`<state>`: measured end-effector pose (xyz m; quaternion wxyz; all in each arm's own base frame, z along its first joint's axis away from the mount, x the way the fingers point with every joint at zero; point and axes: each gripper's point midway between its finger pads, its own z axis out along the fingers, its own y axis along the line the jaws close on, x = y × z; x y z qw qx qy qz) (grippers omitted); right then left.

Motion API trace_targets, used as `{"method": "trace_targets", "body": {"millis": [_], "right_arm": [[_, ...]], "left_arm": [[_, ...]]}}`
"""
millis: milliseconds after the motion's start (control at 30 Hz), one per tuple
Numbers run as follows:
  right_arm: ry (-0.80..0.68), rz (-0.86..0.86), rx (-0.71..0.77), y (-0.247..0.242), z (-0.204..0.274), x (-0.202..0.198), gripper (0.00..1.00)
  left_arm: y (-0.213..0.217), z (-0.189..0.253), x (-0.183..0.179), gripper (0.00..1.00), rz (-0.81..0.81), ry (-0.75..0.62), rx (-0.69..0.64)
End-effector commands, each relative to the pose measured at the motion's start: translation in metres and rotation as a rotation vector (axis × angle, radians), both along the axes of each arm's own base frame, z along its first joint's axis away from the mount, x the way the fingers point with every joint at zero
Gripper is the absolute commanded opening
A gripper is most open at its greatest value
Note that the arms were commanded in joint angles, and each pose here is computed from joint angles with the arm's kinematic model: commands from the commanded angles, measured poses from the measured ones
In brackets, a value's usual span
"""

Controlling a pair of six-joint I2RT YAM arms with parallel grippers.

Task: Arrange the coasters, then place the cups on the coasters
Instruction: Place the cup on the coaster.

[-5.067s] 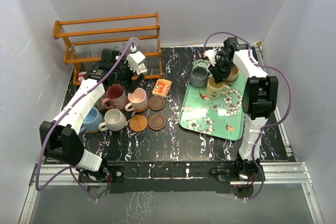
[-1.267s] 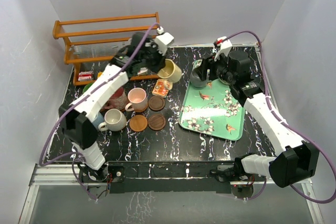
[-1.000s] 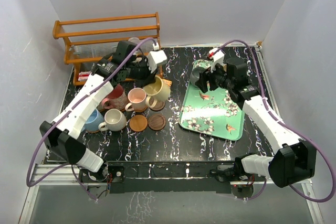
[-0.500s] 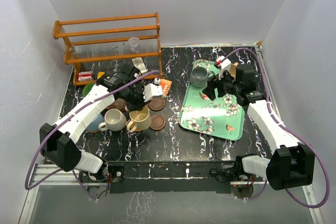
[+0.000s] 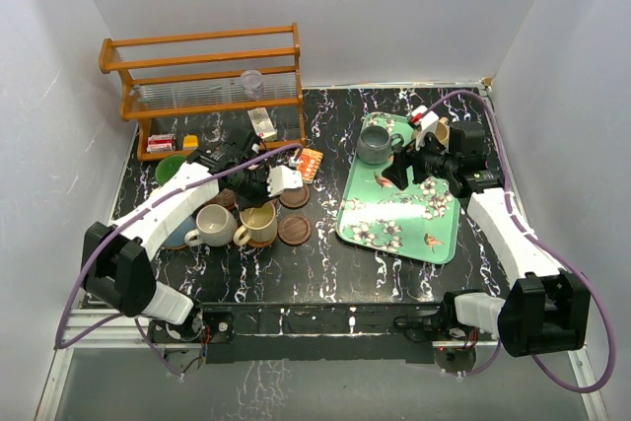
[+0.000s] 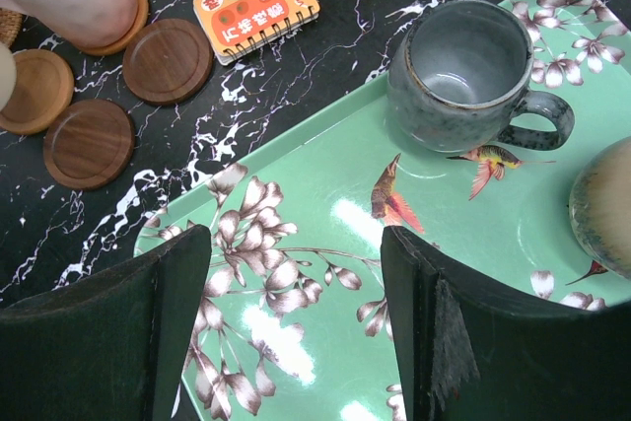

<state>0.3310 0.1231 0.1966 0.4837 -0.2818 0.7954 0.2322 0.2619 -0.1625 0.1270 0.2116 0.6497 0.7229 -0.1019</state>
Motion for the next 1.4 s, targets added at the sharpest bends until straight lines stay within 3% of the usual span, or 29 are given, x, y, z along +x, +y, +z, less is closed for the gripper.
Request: {"method": "trace_targets", "body": {"millis": [0,1367], "right_arm": [[-0.042,0.022,0.008,0.001,0.008,0.002,0.69],[-0.015,0.030,0.007,-0.002,-0.001,0.003,0.75]], "left_arm": [[-0.005,0.001,0.011,0.00,-0.032,-0.038,-0.027],[0.001,-0.034,0.008,0.00,-0.040,0.042,-0.010]]}}
